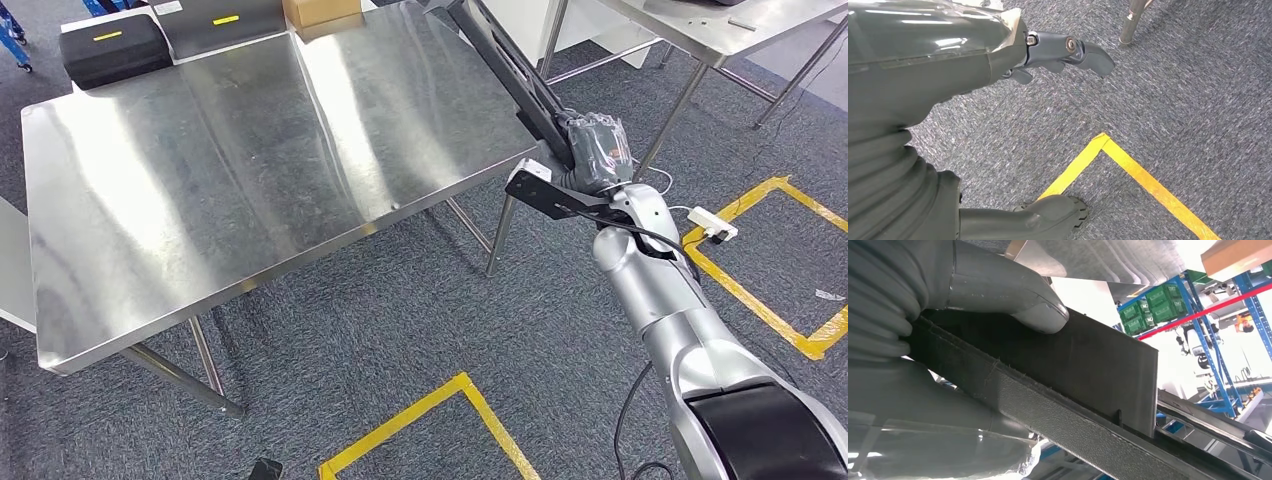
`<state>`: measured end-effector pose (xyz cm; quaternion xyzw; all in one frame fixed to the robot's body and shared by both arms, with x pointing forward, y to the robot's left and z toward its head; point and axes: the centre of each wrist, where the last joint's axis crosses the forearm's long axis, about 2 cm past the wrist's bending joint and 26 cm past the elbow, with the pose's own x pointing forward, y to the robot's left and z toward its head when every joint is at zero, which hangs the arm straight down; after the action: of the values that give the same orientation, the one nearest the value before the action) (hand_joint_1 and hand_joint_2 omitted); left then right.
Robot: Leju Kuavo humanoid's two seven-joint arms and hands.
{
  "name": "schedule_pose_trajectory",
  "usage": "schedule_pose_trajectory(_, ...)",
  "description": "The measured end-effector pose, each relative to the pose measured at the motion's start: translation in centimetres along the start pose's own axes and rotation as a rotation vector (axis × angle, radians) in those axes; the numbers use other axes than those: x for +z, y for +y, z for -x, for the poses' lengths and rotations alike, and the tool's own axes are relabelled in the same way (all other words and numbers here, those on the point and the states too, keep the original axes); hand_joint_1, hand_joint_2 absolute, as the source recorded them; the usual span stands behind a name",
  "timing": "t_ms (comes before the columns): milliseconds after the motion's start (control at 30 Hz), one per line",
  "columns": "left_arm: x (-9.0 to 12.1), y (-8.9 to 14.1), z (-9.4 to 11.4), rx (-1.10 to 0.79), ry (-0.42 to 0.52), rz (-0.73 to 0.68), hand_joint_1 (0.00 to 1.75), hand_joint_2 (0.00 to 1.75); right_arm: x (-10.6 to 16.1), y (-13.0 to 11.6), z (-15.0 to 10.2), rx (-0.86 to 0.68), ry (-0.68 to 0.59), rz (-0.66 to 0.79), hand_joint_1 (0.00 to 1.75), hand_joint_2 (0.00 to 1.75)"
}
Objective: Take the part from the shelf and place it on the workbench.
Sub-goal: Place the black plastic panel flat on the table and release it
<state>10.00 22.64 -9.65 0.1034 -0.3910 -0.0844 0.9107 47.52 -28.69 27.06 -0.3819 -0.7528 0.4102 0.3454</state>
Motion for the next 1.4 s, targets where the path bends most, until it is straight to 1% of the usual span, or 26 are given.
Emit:
schedule_pose_trajectory(967,-0.04,-0.12,-0.16,0.003,-0.002,0.003,0.0,1.75,-0.27,0.04,-0.4,-0.015,-0.004,0.0,1.75,1.75)
schedule_pose_trajectory(1133,-0.07,-0.24,-0.27,0.005,-0.004,0.005,0.0,1.75,0.24,0.52,-0.21,-0.02,0.003,-0.019,1.75,1.75)
schedule_pose_trajectory(1400,0.03,-0.26,-0.14,0.005,-0.004,0.006,0.0,1.75,-0.03,0.47,-0.51,-0.025,-0.004,-0.014,1.75,1.75)
